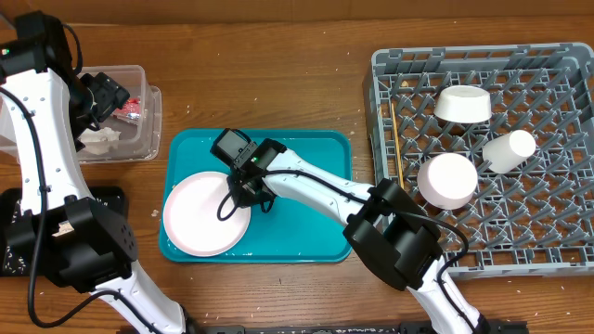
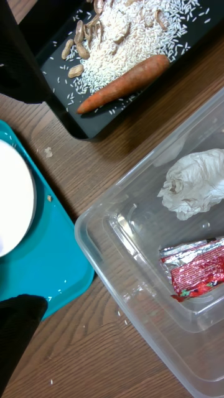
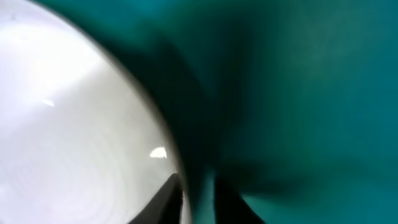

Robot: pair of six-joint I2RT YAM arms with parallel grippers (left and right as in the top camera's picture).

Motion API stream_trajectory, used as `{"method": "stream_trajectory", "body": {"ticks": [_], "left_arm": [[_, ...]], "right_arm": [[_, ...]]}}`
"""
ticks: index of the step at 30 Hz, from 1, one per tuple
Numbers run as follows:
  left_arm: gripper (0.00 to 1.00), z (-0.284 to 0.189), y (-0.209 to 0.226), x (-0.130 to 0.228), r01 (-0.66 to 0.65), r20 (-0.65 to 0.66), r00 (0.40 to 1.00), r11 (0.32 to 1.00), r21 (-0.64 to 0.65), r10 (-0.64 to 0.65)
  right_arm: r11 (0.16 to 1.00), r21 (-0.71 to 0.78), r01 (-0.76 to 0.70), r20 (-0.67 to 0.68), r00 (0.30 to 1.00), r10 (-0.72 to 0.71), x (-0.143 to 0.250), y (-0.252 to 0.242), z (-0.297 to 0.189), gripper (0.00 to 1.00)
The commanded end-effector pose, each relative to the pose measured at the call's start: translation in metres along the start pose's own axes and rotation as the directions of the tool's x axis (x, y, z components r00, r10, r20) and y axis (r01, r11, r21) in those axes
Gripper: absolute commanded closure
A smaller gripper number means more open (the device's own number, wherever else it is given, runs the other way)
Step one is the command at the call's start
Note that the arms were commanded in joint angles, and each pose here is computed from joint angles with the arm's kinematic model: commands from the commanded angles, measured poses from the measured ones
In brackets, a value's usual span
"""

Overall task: Sort waste into correct bins and load items into the dishwasher
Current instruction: 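Grasp the plate rim with the right gripper and tilt it up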

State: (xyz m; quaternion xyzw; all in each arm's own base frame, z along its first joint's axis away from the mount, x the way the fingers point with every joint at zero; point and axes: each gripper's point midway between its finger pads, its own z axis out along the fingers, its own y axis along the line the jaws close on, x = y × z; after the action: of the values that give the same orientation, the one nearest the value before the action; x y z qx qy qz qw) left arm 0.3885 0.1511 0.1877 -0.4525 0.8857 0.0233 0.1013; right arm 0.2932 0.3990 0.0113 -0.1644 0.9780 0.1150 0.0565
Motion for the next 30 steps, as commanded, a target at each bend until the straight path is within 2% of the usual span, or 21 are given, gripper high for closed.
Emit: {"method": "stream_trajectory", "body": {"ticks": [1,3,8,12,20,23,24,26,30], "left_arm": [[0.00,-0.008,0.004,-0.004,0.017,0.027,0.999,1.000,-0.002,-0.016],[0.00,-0.008,0.004,-0.004,0.017,0.027,0.999,1.000,-0.002,-0.016],[0.00,-0.008,0.004,-0.004,0.017,0.027,0.999,1.000,-0.002,-0.016],[0.00,-0.008,0.004,-0.004,0.016,0.027,1.000,1.000,-0.002,-0.016],[0.00,-0.008,0.004,-0.004,0.016,0.026,1.000,1.000,-0.003,-0.016],[0.00,-0.008,0.004,-0.004,0.016,0.026,1.000,1.000,-0.003,-0.016],[0.00,-0.008,0.004,-0.004,0.016,0.026,1.000,1.000,-0.003,-0.016],[0.00,-0.008,0.004,-0.004,0.016,0.026,1.000,1.000,-0.002,-0.016],[0.00,-0.008,0.004,-0.004,0.016,0.026,1.000,1.000,-0.002,-0.016]], "right_arm": [[0.998,0.049,-0.032,0.001,0.999,0.032,-0.001,-0.011,0.004,0.91],[0.993,0.098,-0.059,0.010,0.998,0.058,-0.004,-0.020,-0.002,0.96],[0.957,0.257,-0.132,0.064,0.991,0.120,-0.014,-0.054,-0.028,0.96],[0.891,0.394,-0.224,0.105,0.974,0.199,-0.018,-0.096,-0.054,0.96],[0.829,0.473,-0.298,0.051,0.949,0.312,-0.011,-0.153,-0.072,0.96],[0.817,0.488,-0.308,0.025,0.940,0.339,-0.005,-0.164,-0.075,0.84],[0.817,0.488,-0.308,0.013,0.938,0.346,-0.003,-0.164,-0.075,0.74],[0.817,0.490,-0.304,-0.009,0.936,0.353,0.002,-0.164,-0.076,0.64],[0.811,0.512,-0.284,-0.057,0.931,0.361,0.014,-0.165,-0.080,0.60]]}}
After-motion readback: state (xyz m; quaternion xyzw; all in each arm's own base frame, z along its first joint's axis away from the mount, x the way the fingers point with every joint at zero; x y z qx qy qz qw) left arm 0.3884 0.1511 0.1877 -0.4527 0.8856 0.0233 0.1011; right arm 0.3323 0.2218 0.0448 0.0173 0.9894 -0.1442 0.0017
